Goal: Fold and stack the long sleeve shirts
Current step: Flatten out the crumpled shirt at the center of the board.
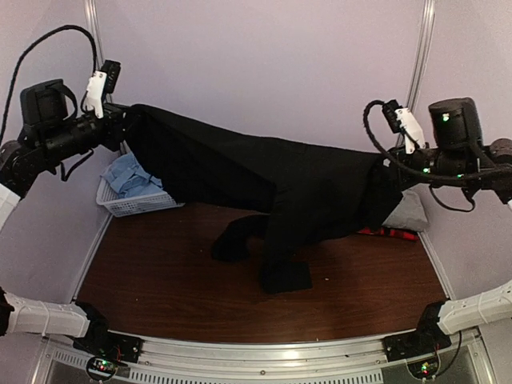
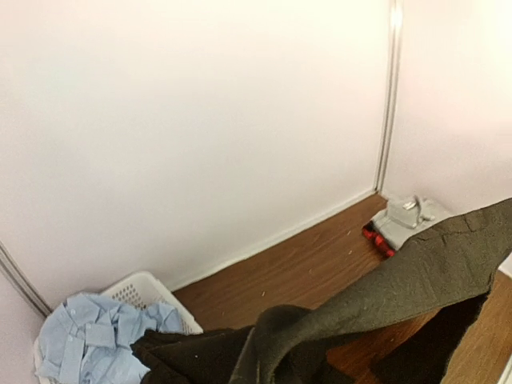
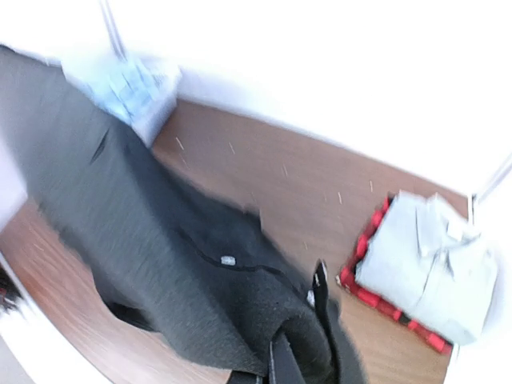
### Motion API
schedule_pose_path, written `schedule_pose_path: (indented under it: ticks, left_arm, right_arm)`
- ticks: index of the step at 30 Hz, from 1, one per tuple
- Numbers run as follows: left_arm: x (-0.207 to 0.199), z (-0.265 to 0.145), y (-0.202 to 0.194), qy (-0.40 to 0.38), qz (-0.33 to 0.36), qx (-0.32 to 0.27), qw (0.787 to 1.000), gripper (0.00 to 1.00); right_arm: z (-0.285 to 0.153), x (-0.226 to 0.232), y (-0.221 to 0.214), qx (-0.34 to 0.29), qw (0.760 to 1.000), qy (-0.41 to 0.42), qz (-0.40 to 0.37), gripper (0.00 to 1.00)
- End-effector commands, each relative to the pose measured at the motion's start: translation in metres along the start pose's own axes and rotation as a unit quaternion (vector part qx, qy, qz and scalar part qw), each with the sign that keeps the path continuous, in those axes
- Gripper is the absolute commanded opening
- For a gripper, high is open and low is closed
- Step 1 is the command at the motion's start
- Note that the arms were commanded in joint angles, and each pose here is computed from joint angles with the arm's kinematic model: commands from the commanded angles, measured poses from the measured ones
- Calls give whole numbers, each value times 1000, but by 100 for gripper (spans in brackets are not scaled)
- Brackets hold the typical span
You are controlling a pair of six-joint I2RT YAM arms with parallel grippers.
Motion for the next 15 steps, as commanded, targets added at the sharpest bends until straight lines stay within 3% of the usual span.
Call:
schedule_pose_path:
  ticks: [1, 9, 15]
  left_arm:
    - [-15, -45, 37, -64, 3, -68, 996, 0]
    - [-30, -113, 79, -128, -13, -150, 980, 0]
    - [-39, -138, 82, -177, -26, -159, 971, 0]
  right_arm:
    - [-61, -10, 25, -70, 997, 40, -8, 0]
    - [-133, -17, 61, -187, 976, 113, -4, 0]
    - [-164, -12, 73, -220, 957, 189, 3, 0]
Point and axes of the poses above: each gripper's point midway between its finger pads, its own z axis out along the fingers, its own x axis along the line the jaws close on, y = z × x, the point moved 8 cm from there along -z, back along the fingers, and after that the axes turned 5 degrees about -z, right-handed, at the moved point
